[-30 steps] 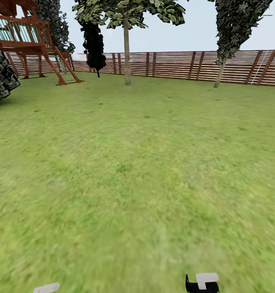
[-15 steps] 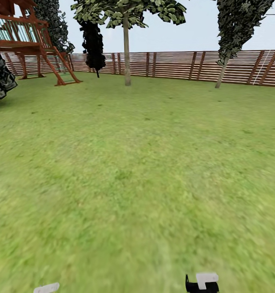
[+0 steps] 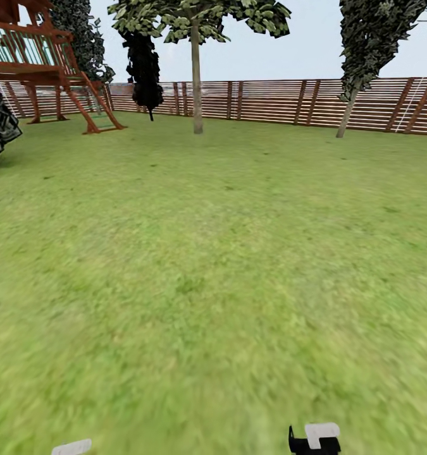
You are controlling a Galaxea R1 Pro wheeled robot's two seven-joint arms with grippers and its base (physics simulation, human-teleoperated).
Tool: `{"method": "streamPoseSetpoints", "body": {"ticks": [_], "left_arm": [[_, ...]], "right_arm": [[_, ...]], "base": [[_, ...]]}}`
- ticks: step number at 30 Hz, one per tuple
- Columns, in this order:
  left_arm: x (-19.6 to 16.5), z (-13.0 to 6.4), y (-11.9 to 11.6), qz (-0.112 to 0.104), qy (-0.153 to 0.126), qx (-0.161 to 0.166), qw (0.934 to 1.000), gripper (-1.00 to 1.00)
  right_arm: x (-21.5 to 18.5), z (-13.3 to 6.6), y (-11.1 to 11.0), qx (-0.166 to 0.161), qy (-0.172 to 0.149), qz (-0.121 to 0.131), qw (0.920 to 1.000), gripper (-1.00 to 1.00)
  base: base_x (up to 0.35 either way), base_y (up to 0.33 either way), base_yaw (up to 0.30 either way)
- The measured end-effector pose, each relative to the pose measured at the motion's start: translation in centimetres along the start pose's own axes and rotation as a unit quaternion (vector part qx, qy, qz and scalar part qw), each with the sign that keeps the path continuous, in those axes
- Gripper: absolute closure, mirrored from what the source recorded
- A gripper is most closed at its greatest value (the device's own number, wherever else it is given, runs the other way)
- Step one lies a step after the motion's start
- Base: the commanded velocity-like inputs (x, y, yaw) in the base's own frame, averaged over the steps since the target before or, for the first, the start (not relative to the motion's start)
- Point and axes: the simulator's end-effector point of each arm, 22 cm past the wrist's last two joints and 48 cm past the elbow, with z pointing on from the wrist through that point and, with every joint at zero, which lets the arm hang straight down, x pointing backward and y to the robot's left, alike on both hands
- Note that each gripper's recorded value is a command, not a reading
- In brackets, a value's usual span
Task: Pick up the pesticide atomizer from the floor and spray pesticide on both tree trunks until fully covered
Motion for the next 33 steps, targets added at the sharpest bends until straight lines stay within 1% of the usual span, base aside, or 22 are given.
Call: {"method": "streamPoseSetpoints", "body": {"ticks": [33], "left_arm": [[0.0,0.0,-0.02,0.0,0.0,0.0,1.0,1.0]], "right_arm": [[0.07,0.03,-0.21,0.002,0.001,-0.001,1.0,-1.0]], "base": [[0.338,0.0,0.0]]}}
